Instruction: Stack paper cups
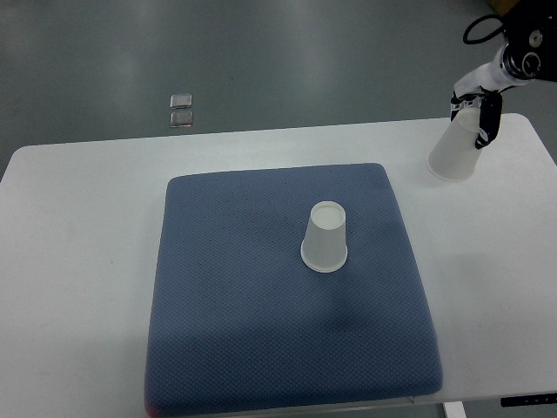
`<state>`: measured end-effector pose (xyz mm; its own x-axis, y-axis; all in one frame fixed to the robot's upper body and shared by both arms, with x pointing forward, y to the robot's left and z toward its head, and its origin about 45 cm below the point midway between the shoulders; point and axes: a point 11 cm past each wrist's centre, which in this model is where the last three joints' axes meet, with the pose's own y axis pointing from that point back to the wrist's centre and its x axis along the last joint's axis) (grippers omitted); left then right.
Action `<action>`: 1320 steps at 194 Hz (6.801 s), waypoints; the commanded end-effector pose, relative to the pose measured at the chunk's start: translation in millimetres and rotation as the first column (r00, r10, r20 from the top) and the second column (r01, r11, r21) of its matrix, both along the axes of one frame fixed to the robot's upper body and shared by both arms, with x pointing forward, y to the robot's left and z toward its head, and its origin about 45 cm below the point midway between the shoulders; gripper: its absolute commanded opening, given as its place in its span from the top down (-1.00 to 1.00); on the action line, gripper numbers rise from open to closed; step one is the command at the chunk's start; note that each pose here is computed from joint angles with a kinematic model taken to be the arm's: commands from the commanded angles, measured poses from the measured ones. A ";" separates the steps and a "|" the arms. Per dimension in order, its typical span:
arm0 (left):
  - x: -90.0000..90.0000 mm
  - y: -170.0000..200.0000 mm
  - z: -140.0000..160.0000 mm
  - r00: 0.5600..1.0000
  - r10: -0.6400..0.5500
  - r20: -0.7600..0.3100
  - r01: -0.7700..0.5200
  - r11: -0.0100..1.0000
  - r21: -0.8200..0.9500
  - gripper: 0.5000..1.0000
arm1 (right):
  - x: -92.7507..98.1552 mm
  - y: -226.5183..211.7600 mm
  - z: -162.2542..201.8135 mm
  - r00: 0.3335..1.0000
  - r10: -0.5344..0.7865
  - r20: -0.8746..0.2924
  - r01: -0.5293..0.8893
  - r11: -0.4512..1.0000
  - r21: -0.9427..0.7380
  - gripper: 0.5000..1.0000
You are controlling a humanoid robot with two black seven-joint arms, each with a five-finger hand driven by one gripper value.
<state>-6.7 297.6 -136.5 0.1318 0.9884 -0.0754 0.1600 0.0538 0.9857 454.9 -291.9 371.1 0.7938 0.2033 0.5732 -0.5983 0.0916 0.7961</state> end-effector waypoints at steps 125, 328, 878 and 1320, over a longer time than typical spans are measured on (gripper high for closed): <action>0.1 -0.1 0.0 1.000 0.001 0.000 -0.001 1.000 0.000 -1.00 | -33.8 112.6 99.6 0.962 0.270 0.043 -0.267 0.961 -0.065 0.12; 0.1 1.0 0.0 1.000 0.001 0.000 -0.001 1.000 0.003 -1.00 | -78.6 243.0 48.1 0.888 0.444 -0.121 -0.446 0.895 0.014 0.11; 0.6 1.4 0.0 1.000 0.005 0.002 -0.005 1.000 0.004 -1.00 | -56.9 201.5 -21.4 0.922 0.354 -0.159 -0.351 0.935 0.044 -0.20; -0.6 0.4 0.0 1.000 0.003 -0.001 -0.003 1.000 0.001 -1.00 | 67.8 48.6 -96.8 0.644 -0.437 -0.628 0.143 -0.738 0.660 -0.60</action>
